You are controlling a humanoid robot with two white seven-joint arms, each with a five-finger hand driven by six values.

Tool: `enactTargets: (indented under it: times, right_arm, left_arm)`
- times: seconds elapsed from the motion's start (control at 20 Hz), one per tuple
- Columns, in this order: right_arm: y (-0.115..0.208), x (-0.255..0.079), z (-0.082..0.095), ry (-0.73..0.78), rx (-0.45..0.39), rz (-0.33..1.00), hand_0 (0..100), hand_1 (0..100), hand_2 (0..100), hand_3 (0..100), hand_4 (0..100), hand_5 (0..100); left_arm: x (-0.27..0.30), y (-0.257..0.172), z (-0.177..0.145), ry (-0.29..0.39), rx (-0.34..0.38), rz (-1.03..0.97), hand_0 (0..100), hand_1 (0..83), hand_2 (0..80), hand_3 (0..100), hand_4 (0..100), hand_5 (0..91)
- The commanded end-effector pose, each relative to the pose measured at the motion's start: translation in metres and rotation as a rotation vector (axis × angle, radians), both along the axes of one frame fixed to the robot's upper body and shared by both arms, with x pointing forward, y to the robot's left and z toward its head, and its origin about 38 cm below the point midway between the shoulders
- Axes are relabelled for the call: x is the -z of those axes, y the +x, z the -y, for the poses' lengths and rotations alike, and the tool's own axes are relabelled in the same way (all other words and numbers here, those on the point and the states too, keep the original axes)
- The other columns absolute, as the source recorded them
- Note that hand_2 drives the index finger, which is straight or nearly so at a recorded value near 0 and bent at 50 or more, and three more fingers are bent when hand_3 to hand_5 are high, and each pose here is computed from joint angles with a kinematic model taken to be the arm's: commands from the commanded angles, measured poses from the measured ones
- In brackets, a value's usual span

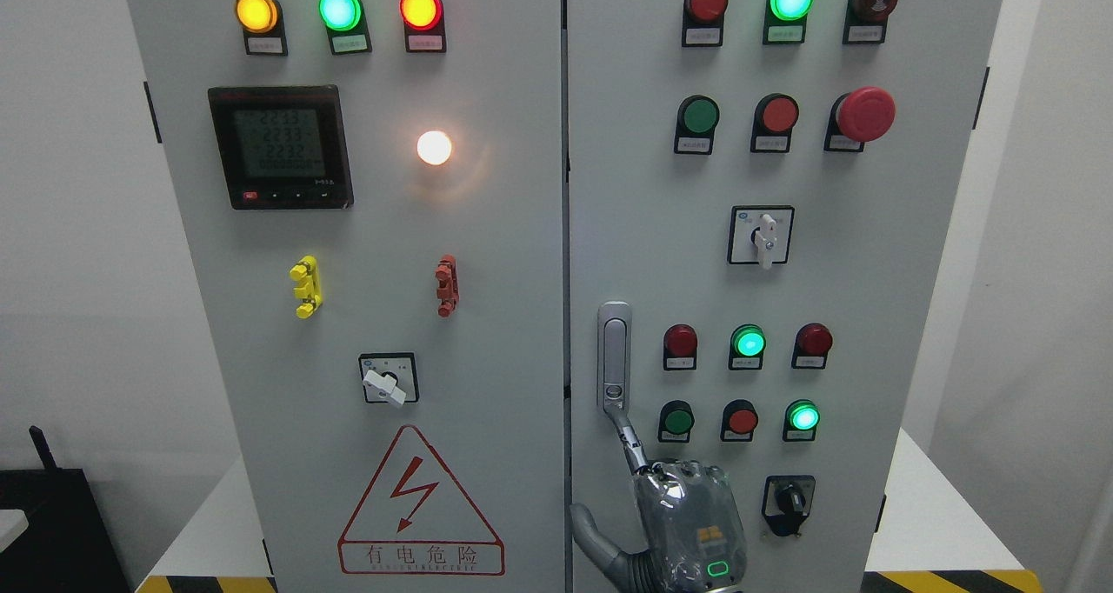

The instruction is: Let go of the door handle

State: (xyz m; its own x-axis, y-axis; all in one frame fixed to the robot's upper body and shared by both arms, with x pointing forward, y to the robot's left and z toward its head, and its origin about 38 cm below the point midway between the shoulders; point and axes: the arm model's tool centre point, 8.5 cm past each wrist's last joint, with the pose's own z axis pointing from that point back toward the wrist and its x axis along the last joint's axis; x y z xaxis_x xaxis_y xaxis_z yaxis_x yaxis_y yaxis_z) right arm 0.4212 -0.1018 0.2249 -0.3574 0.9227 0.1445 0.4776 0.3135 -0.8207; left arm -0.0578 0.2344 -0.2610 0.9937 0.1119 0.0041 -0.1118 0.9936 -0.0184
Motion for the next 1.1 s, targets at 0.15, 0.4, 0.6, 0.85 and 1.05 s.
enactTargets:
  times: [0.15,0.4,0.6,0.85,1.05]
  right_arm:
    - [0.0016,0.0009,0.0008,0.0,0.004,-0.008,30,27,0,100,100,100]
    - [0.0015,0.001,0.0002,-0.001,0.002,-0.009,30,27,1,100,100,100]
    - [0.0022,0.0032,-0.0001,-0.008,0.0,-0.031,30,28,2,100,100,100]
    - [0.0025,0.005,-0.0004,-0.013,-0.002,-0.047,30,28,3,100,100,100]
    - [0.0023,0.0056,-0.0004,-0.013,-0.002,-0.049,30,28,3,100,100,100]
  left_arm:
    - [-0.001,-0.007,0.0004,-0.002,0.013,-0.021,12,38.9,0.0,0,0,0.0]
    - [-0.001,-0.007,0.0004,-0.002,0.013,-0.021,12,38.9,0.0,0,0,0.0]
    - [-0.001,-0.007,0.0004,-0.002,0.013,-0.021,12,38.9,0.0,0,0,0.0]
    - [-0.001,-0.007,0.0004,-0.002,0.013,-0.021,12,38.9,0.0,0,0,0.0]
    - [-0.001,-0.007,0.0004,-0.002,0.013,-0.021,12,38.9,0.0,0,0,0.0]
